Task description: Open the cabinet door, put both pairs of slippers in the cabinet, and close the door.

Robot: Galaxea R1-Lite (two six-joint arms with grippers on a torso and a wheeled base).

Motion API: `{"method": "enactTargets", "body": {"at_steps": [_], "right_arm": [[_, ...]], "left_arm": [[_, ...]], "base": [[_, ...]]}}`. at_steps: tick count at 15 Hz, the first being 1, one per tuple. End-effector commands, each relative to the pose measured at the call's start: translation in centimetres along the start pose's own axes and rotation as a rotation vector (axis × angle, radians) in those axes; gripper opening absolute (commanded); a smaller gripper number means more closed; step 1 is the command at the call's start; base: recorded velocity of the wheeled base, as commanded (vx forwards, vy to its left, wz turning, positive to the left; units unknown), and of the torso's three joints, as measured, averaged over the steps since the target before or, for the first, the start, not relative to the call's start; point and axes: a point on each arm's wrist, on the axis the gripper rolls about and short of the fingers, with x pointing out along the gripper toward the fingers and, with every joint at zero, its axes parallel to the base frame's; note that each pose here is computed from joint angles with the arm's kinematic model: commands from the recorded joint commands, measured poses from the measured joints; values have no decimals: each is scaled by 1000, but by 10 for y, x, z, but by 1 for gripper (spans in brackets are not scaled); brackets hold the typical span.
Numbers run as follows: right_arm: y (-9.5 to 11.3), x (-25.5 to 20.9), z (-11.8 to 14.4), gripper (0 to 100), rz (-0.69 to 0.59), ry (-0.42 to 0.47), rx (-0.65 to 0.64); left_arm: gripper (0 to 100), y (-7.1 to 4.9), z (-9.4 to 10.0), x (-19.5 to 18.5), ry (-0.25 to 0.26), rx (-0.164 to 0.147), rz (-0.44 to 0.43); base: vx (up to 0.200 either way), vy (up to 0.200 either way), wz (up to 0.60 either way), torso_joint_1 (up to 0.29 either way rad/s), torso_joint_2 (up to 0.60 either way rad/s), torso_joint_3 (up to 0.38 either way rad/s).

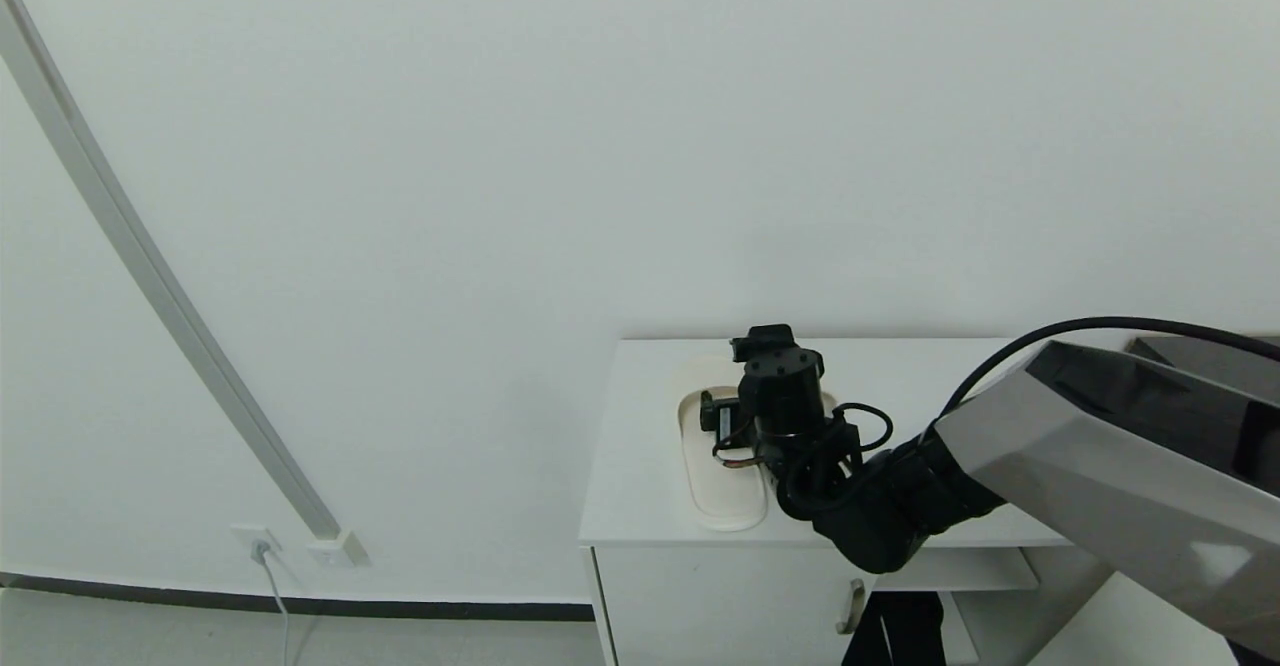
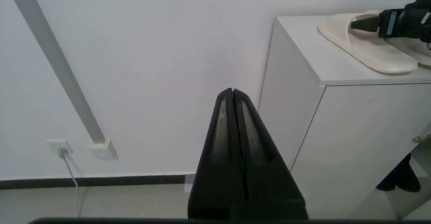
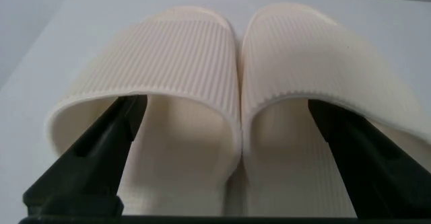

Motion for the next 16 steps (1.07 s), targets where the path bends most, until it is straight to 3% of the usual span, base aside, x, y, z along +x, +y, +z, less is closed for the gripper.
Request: {"method": "enactTargets", "body": {"at_steps": [1,11,16], "right_arm": [[2,5,-5,0,-3,3,-2],[2,3,0,0,-6,-7,3],[-13,-43,39,0,110,-36,-11]], "left_arm": [[0,0,0,0,0,0,0],[0,0,0,0,0,0,0],[0,0,0,0,0,0,0]], "base": [[0,0,0,0,0,0],[0,0,0,0,0,0],[0,0,0,0,0,0]]}}
